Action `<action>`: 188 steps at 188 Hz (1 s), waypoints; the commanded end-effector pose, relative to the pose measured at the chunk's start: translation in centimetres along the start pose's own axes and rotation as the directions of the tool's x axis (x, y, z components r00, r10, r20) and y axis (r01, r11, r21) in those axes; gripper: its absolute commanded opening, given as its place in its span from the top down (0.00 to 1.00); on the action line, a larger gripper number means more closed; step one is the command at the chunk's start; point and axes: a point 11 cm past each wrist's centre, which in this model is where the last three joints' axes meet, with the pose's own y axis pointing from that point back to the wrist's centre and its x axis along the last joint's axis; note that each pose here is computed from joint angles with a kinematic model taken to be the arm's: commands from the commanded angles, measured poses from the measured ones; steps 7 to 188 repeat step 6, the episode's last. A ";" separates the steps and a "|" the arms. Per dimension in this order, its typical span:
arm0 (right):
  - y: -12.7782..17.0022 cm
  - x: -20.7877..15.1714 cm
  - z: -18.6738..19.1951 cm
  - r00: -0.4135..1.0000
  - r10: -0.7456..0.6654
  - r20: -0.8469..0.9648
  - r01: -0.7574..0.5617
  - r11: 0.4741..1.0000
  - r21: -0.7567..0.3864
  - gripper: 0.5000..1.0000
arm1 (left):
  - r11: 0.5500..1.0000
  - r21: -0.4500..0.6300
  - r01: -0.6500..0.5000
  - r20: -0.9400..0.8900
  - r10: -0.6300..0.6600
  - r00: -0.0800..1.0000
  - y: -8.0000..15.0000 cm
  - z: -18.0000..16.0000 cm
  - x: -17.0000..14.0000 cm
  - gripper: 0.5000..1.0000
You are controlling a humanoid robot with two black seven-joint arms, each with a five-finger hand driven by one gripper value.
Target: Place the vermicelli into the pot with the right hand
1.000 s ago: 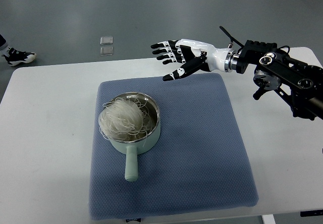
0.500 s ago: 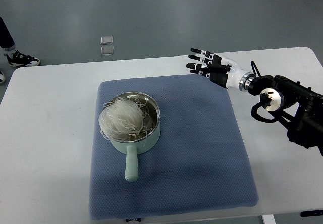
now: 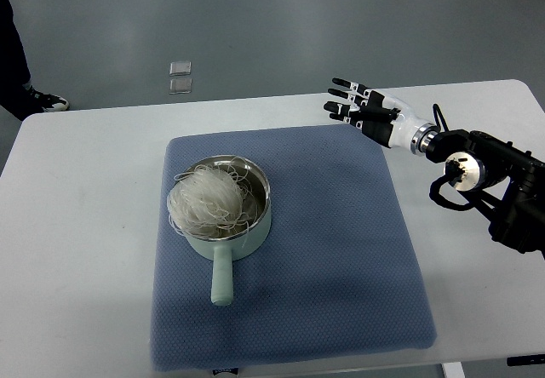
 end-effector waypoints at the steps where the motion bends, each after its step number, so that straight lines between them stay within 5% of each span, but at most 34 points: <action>1: 0.3 0.4 0.7 1.000 0.007 0.004 -0.007 1.000 -0.011 0.15 | 1.000 0.000 0.000 0.000 0.000 1.000 0.0 0.0 0.0 0.00; 188: 0.5 0.6 0.8 1.000 0.010 0.002 -0.010 1.000 -0.016 0.15 | 1.000 0.000 0.000 -0.001 0.000 1.000 0.0 0.0 0.0 0.00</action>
